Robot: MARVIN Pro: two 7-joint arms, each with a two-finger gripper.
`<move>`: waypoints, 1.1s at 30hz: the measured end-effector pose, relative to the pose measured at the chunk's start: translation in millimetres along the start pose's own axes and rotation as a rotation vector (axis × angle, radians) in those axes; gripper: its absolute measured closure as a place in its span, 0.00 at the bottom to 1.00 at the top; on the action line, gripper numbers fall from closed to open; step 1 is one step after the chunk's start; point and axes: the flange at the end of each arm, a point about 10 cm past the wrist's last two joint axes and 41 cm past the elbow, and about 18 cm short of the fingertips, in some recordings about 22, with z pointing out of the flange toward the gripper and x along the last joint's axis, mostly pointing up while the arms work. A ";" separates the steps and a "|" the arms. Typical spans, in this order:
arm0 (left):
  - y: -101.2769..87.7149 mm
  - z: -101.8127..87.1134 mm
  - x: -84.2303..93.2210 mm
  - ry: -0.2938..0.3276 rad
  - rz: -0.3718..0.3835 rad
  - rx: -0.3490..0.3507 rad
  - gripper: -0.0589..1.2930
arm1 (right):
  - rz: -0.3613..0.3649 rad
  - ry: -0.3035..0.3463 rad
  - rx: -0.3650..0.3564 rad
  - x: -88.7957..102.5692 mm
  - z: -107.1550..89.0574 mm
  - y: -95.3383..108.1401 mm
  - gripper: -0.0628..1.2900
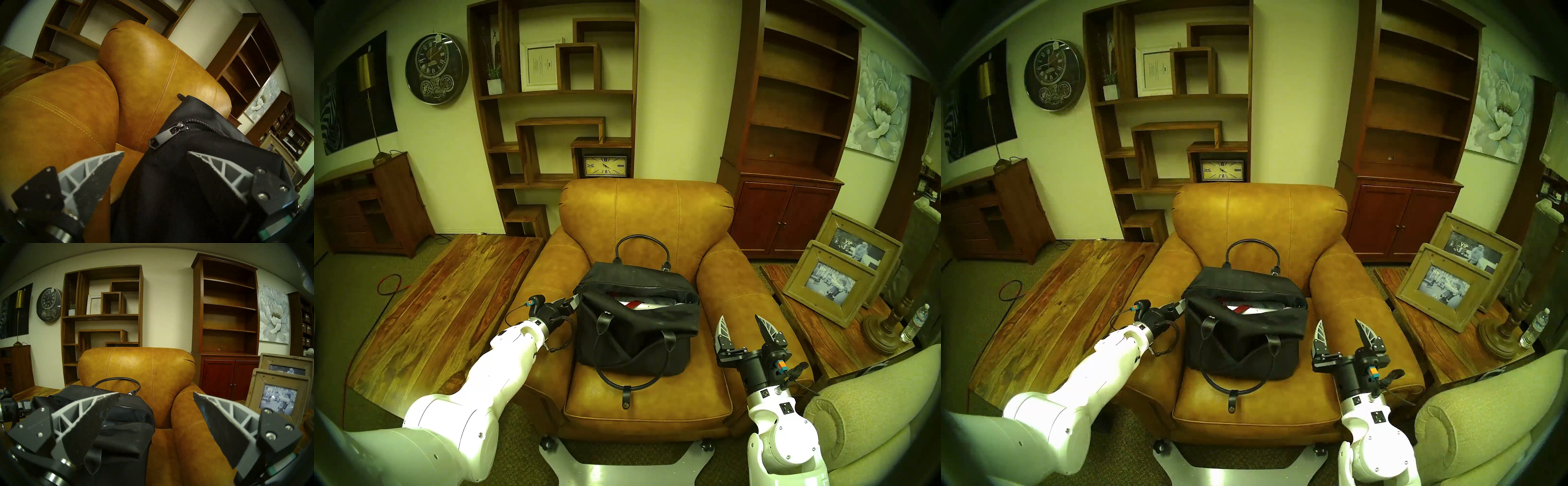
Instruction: Close a bag with a zipper
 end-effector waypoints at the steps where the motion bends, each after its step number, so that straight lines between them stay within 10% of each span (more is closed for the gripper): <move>1: 0.7 0.9 -0.1 0.000 -0.001 -0.001 0.18 | 0.000 0.000 0.000 0.0 0.0 0.0 0.05; 33: 6.3 16.5 5.4 0.024 -0.089 -0.027 0.18 | 0.000 0.000 0.000 -0.1 0.0 0.0 0.05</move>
